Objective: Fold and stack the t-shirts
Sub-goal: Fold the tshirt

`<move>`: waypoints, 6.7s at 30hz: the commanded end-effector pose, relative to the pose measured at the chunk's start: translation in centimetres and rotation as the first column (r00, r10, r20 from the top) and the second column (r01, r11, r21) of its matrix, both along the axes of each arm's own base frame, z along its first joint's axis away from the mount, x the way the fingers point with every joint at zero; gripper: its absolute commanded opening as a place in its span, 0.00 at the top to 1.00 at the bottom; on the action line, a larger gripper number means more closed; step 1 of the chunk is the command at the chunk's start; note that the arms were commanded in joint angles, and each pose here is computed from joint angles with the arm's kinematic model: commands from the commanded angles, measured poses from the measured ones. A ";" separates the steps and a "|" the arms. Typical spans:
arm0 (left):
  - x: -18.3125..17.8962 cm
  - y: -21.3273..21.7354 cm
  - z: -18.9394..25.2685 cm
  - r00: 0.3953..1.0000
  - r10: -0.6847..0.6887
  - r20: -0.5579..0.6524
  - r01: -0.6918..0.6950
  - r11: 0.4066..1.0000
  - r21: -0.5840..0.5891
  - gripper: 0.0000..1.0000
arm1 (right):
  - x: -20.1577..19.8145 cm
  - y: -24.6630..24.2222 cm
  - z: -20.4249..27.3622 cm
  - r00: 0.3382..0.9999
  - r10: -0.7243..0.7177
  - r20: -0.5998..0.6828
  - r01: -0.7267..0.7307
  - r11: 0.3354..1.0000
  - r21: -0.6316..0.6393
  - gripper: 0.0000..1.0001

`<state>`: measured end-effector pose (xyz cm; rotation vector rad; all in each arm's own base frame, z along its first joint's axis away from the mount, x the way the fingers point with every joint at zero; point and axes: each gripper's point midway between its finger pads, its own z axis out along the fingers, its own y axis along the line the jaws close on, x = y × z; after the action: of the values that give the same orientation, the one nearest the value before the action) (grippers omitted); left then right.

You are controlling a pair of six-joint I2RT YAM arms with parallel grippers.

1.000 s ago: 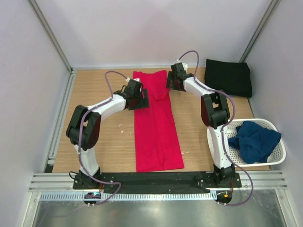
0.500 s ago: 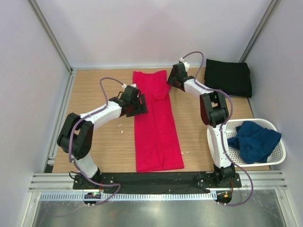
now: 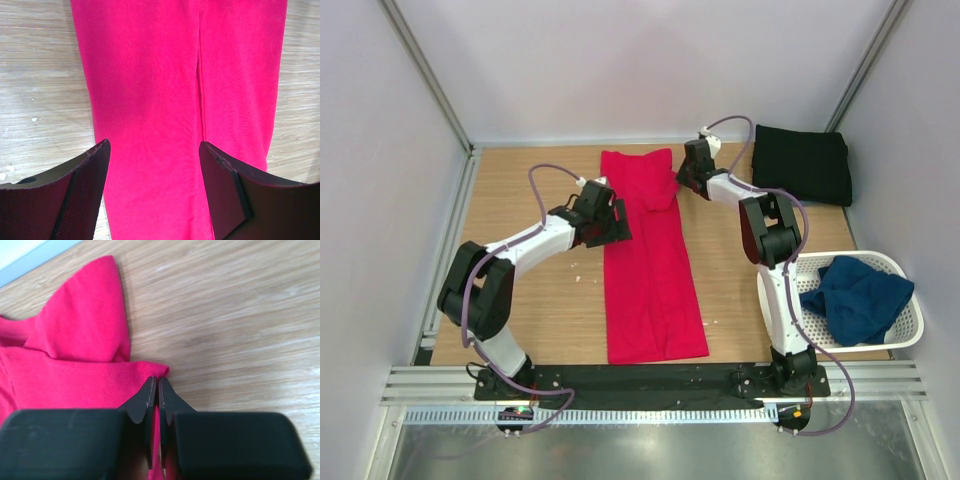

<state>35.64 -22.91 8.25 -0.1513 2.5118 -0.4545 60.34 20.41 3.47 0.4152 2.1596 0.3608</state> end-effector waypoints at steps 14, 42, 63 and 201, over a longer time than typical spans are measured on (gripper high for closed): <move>-0.1 0.0 -0.7 1.000 0.014 0.011 -0.014 1.000 -0.018 0.27 | -2.7 10.0 9.6 0.920 0.272 0.284 -0.191 0.940 -0.283 0.91; -1.1 0.7 -2.2 0.998 0.056 -0.015 -0.056 0.998 -0.019 0.28 | -3.6 10.9 10.7 0.914 0.328 0.240 -0.201 0.878 -0.435 0.92; -0.4 0.9 1.0 0.997 0.059 0.057 -0.057 0.998 -0.035 0.27 | -5.2 14.2 6.8 0.842 0.539 -0.009 -0.532 0.828 -0.174 0.55; -21.8 2.4 -2.8 0.886 0.029 -0.463 -0.081 0.992 -0.094 1.00 | -46.3 1.0 3.1 0.719 0.382 -0.581 -0.286 0.924 0.254 0.99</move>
<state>12.22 -20.15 3.60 -0.4972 2.9983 -0.5975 11.45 20.11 3.63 0.3236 2.9825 0.6443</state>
